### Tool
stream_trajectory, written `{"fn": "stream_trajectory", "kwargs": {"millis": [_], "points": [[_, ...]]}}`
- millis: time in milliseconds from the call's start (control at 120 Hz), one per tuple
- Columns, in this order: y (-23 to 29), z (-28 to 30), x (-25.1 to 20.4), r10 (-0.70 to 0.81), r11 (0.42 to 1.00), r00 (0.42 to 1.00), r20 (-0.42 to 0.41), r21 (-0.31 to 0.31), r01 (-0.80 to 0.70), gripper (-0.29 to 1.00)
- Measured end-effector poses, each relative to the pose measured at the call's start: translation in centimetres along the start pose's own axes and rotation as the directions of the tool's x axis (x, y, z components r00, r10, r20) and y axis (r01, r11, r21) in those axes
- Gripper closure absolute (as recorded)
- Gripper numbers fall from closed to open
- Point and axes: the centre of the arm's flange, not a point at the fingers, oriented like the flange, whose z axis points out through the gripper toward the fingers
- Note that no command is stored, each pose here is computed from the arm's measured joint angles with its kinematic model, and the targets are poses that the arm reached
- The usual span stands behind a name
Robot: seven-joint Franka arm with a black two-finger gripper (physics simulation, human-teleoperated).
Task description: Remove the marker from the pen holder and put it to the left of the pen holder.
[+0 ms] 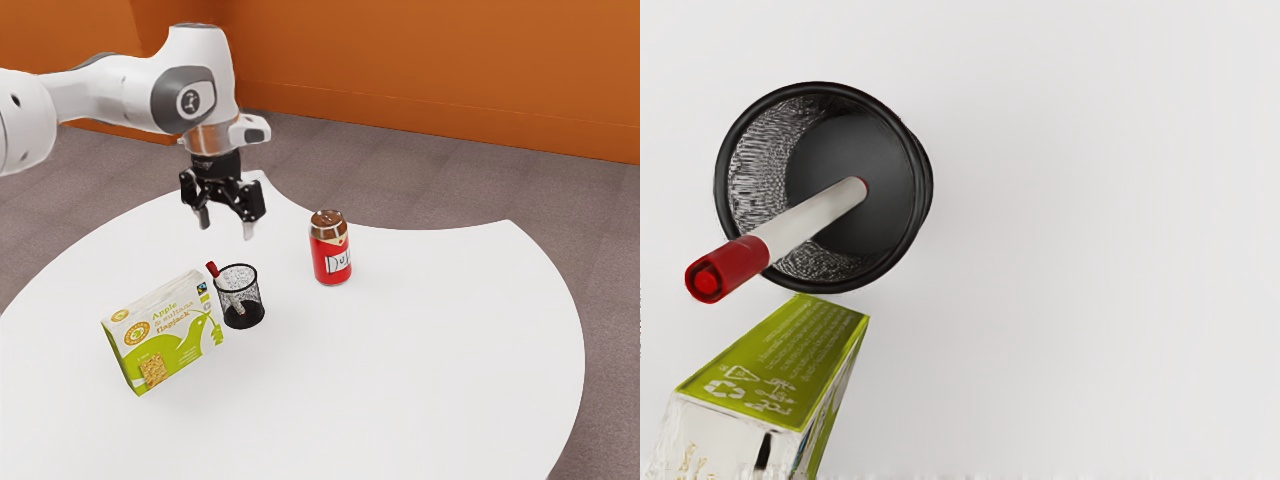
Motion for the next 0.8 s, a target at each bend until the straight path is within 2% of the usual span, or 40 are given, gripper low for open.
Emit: {"fn": "stream_trajectory", "kwargs": {"millis": [125,217,300,433,508,567,800], "points": [[-0.8,2.9,-2.8,-0.036,0.999,0.997,-0.062,-0.027,0.034,0.00],[-1.9,3.0,-3.3,-0.082,0.995,0.992,-0.099,-0.059,0.076,0.00],[-2.5,2.7,-3.6,-0.098,0.994,0.986,-0.133,-0.064,0.090,0.00],[-4.1,4.2,-2.6,-0.108,0.993,0.976,-0.190,-0.064,0.098,0.00],[-5.3,4.6,-2.0,-0.135,0.987,0.966,-0.222,-0.115,0.111,0.00],[-6.0,5.0,-1.8,-0.135,0.986,0.961,-0.243,-0.131,0.106,0.00],[-7.2,8.2,-3.2,-0.060,0.995,0.966,-0.251,-0.095,0.038,0.00]]}}
